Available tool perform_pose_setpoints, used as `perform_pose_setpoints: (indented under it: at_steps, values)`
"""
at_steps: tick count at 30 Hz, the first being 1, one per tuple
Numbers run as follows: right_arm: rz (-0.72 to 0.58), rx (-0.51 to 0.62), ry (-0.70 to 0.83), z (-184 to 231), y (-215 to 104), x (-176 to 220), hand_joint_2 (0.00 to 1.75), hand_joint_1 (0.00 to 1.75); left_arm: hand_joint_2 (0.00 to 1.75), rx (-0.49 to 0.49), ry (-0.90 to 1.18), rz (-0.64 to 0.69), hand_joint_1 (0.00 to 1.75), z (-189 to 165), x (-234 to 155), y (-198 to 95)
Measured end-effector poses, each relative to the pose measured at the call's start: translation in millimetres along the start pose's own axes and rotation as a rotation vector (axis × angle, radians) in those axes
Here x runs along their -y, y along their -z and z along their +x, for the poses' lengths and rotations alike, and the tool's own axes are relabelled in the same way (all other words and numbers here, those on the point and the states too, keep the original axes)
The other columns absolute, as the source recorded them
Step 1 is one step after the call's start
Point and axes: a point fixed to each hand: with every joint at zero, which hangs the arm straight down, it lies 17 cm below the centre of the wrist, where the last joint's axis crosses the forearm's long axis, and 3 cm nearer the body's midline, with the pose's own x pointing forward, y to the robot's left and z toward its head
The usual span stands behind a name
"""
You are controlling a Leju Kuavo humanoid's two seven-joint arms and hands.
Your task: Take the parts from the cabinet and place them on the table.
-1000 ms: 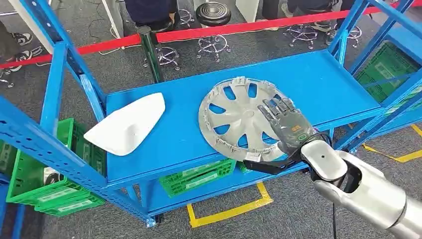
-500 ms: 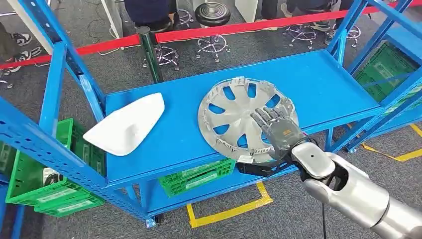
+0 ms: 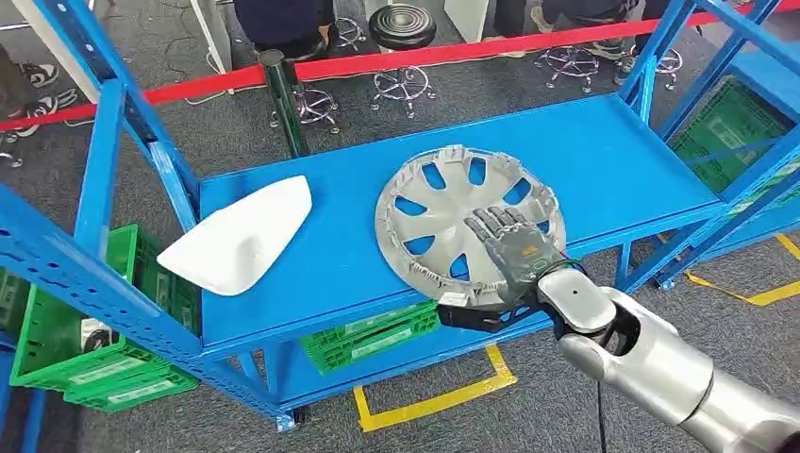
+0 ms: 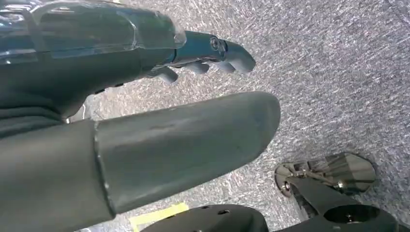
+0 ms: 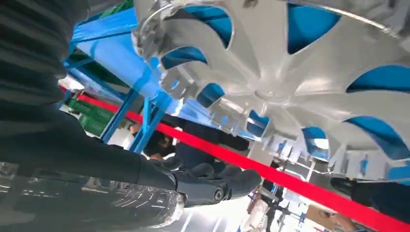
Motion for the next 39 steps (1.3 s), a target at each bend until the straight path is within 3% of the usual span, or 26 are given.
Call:
perform_pose_setpoints:
  at_steps: [8,18,34,35,36,39]
  values:
    - [0.003,-0.008,0.016,0.1,7.6,2.7,1.75,0.00,0.00,0.000,0.000,-0.005,0.00,0.9,3.1,-0.2]
    - [0.153,0.002,0.087,12.2,6.8,-32.8,1.75,0.00,0.00,-0.001,0.000,-0.006,0.00,1.1,4.3,-0.3]
    - [0.244,0.002,0.120,22.7,6.1,-58.5,1.75,0.00,0.00,-0.006,0.001,-0.007,0.00,0.4,4.5,-0.3]
    - [0.255,0.001,0.125,23.9,5.7,-61.1,1.75,0.14,0.00,-0.006,0.000,-0.006,0.00,0.4,4.3,-0.3]
    - [0.265,-0.003,0.126,24.3,5.6,-63.5,1.75,1.75,0.00,-0.006,0.001,-0.007,0.00,0.4,4.5,-0.3]
    - [0.291,-0.013,0.119,24.3,5.0,-71.0,1.75,1.75,0.00,-0.006,0.001,-0.007,0.00,0.4,4.5,-0.3]
